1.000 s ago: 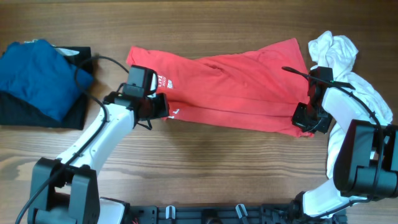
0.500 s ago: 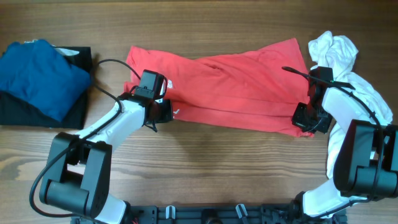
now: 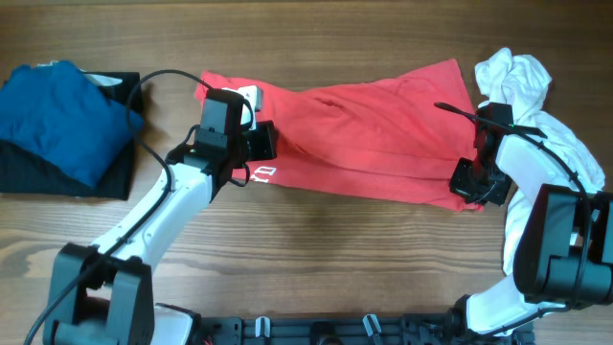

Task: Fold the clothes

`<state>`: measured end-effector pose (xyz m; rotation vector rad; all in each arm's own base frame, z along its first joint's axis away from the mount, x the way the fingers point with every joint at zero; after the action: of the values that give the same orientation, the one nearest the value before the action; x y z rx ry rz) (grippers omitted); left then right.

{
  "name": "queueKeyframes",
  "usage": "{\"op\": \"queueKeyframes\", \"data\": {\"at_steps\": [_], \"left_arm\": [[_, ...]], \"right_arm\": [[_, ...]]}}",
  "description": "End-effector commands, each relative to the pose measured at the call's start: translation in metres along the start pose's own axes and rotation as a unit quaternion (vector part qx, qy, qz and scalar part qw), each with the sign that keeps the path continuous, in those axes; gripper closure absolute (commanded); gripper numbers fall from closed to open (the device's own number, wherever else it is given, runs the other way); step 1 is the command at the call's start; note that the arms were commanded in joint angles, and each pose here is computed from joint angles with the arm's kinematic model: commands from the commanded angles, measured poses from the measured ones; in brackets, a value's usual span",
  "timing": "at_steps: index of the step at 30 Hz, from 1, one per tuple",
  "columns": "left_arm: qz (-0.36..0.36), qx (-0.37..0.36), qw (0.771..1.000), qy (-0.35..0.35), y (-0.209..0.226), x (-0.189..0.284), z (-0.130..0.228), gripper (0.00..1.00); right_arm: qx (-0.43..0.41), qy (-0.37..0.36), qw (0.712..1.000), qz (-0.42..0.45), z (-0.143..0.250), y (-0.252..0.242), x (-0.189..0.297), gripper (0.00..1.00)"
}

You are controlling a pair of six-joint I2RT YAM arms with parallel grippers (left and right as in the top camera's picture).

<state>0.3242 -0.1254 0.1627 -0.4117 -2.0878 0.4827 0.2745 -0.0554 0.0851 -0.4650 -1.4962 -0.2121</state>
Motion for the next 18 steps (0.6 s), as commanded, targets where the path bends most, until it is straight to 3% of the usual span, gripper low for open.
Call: {"op": "queueKeyframes", "data": {"at_steps": [1, 2, 3, 4, 5, 8, 11, 18], "left_arm": [[0.001, 0.019, 0.999, 0.041, 0.005, -0.022, 0.013, 0.96], [0.000, 0.016, 0.999, 0.048, 0.005, -0.027, 0.016, 0.95], [-0.002, 0.014, 0.999, 0.051, 0.007, -0.031, 0.018, 0.84], [-0.027, 0.019, 0.998, 0.048, 0.013, -0.031, 0.018, 0.51], [-0.059, 0.029, 0.997, 0.041, 0.024, -0.025, 0.015, 0.37], [-0.116, 0.085, 0.989, 0.019, 0.058, 0.020, 0.001, 0.34], [-0.215, 0.162, 0.963, 0.019, 0.105, 0.065, 0.005, 0.36], [-0.247, 0.221, 0.940, 0.083, 0.143, 0.051, 0.025, 0.39]], "right_arm": [[-0.008, 0.011, 1.000, 0.003, 0.004, 0.000, -0.009, 0.96], [-0.008, 0.012, 1.000, 0.003, 0.004, 0.000, -0.009, 0.96], [-0.007, 0.012, 1.000, 0.003, 0.004, 0.000, -0.009, 0.96], [-0.007, 0.013, 1.000, 0.003, 0.004, -0.001, -0.009, 0.96], [-0.007, 0.015, 1.000, 0.004, 0.005, -0.001, -0.009, 0.96], [-0.005, 0.015, 1.000, 0.004, 0.005, -0.001, -0.009, 0.96], [-0.005, 0.011, 1.000, 0.003, 0.004, 0.000, -0.009, 0.96], [-0.005, 0.012, 1.000, 0.003, 0.004, 0.000, -0.009, 0.96]]}}
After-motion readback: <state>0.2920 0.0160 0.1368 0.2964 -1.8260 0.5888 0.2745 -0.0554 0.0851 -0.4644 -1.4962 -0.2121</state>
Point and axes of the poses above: each gripper's point midway between its finger pads, its own x axis back along the fingers, its own y axis along the line the jaws close on, z = x × y, the point moved 9 cm from there along x, back along the fingers, and after that the axes turned 2 degrees about x, right-handed, at the moved point
